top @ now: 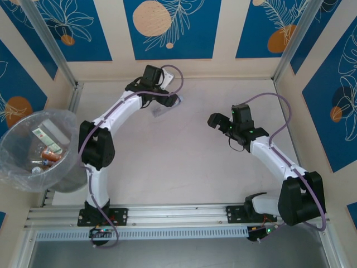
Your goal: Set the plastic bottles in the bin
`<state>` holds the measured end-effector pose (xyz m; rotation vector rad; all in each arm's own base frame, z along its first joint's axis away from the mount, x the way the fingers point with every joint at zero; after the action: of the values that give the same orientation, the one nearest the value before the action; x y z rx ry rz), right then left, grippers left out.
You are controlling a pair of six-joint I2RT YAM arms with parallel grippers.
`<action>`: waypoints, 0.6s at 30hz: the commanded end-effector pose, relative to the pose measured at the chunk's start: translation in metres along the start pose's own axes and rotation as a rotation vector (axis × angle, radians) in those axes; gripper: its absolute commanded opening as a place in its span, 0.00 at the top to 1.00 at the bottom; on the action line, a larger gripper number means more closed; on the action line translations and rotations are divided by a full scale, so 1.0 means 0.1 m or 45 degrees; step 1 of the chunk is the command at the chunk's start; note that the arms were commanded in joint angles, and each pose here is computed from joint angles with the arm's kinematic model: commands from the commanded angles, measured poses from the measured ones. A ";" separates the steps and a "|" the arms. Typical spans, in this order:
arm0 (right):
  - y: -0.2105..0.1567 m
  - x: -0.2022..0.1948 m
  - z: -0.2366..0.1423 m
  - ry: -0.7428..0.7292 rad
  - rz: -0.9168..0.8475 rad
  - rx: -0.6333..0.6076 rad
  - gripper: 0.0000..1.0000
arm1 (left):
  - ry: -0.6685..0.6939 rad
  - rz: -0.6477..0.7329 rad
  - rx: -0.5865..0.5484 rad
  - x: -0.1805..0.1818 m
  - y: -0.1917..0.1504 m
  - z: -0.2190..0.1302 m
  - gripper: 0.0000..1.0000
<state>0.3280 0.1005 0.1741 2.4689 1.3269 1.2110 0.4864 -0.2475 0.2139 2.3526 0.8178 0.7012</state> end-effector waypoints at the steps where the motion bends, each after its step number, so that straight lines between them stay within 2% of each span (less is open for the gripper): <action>1: 0.02 -0.07 -0.14 -0.030 -0.039 -0.031 0.01 | -0.155 0.124 0.128 -0.02 -0.15 0.35 0.00; 6: 0.04 -0.13 -0.27 -0.054 -0.057 -0.072 0.01 | -0.195 0.156 0.228 0.04 -0.28 0.77 0.00; 14: 0.04 -0.21 -0.37 -0.054 -0.035 -0.109 0.00 | -0.273 0.131 0.169 -0.03 -0.30 1.17 0.00; 18: 0.03 -0.23 -0.39 -0.064 -0.027 -0.108 0.01 | -0.330 0.078 0.237 -0.13 -0.50 1.38 0.02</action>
<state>0.3004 0.0776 0.1881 2.4129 1.2795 1.1934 0.5464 -0.2691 0.0901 2.5773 0.7019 0.4294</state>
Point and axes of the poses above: each hand's point on the last joint's axis, 136 mm out from that joint toward the fingers, its own z axis out along the fingers, its own x axis along the line the jaws close on, y = z × x, the point moved 3 cm from there along -z, back along the fingers, and after that the axes turned 12 degrees about z, right-handed, at the moved point
